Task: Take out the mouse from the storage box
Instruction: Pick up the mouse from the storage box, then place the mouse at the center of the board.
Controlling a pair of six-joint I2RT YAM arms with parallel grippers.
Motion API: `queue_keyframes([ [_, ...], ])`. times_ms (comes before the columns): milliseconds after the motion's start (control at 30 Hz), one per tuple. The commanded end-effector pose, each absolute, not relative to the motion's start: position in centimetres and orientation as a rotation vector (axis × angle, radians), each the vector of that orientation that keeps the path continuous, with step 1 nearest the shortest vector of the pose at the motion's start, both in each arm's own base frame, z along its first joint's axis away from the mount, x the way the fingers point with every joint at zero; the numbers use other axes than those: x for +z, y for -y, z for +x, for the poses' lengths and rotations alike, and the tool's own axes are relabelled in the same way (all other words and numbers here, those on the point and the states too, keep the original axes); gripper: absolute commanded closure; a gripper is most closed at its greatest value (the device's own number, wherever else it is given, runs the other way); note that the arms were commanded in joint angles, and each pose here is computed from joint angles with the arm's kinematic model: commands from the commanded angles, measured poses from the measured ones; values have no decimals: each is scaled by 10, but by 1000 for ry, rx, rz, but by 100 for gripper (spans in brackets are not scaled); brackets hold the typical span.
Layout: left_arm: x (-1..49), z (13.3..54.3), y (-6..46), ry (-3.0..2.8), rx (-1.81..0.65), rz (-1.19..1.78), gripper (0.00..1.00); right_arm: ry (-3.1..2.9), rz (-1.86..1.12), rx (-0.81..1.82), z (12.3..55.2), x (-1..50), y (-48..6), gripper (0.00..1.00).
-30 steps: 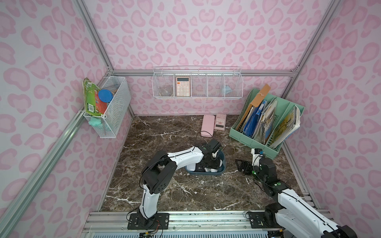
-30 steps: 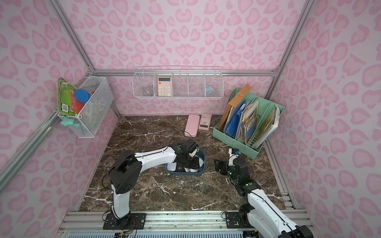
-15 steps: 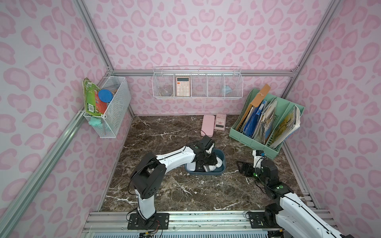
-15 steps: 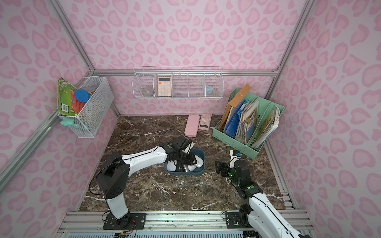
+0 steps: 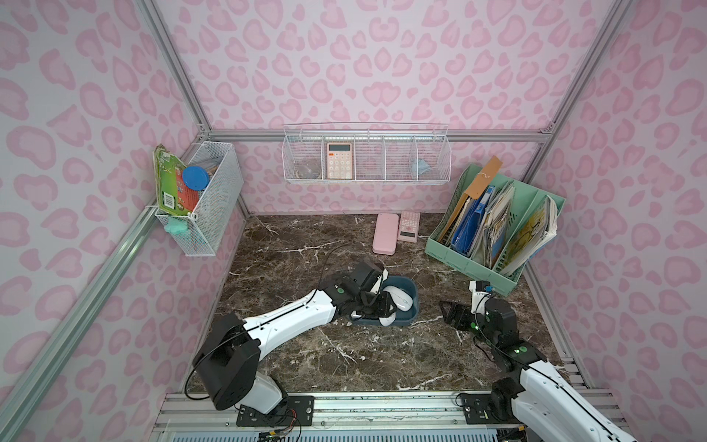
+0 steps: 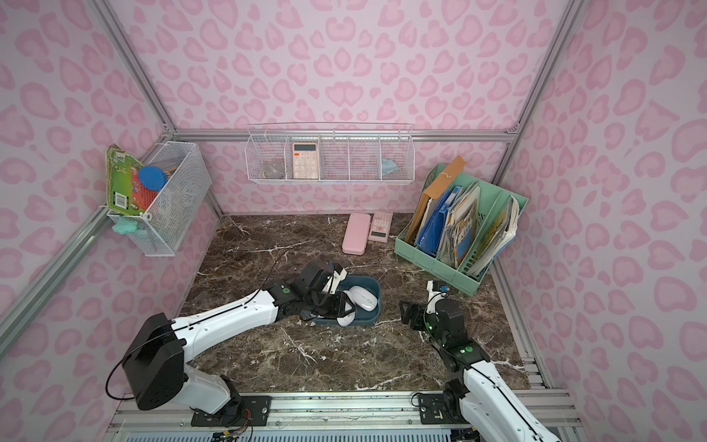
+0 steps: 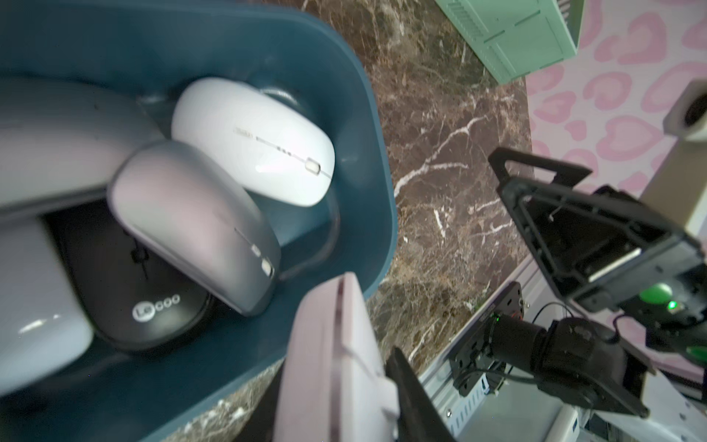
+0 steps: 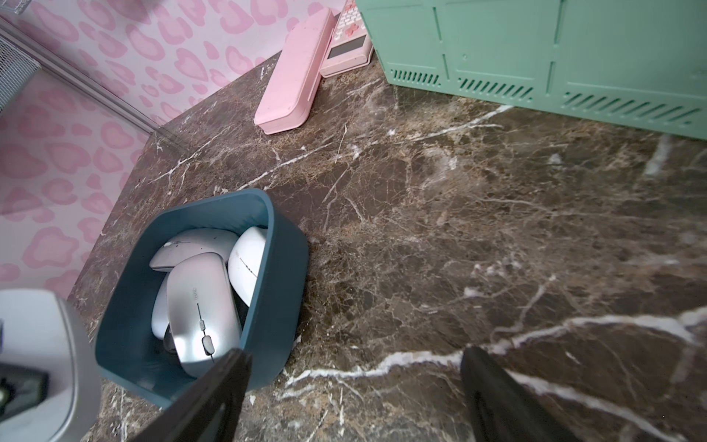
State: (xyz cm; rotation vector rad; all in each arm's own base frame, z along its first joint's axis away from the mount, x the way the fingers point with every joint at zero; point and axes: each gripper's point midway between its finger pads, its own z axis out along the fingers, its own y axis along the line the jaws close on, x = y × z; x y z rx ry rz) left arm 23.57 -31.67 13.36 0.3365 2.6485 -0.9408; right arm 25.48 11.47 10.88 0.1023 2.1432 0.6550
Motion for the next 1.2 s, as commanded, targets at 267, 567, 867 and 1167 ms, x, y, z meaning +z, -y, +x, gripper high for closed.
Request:
queue_keyframes([
  [267, 104, 174, 292, -2699, -954, 365, 68, -2149, 98, 669, 258, 108, -119, 10],
  [567, 62, 162, 280, -2804, -896, 341, 68, -2159, 88, 668, 258, 108, -124, 10],
  [867, 40, 160, 278, -2847, -872, 323, 66, -2168, 84, 661, 257, 107, -126, 10],
  [1167, 36, 162, 270, -2844, -813, 289, 38, -2177, 78, 663, 259, 105, -130, 10],
])
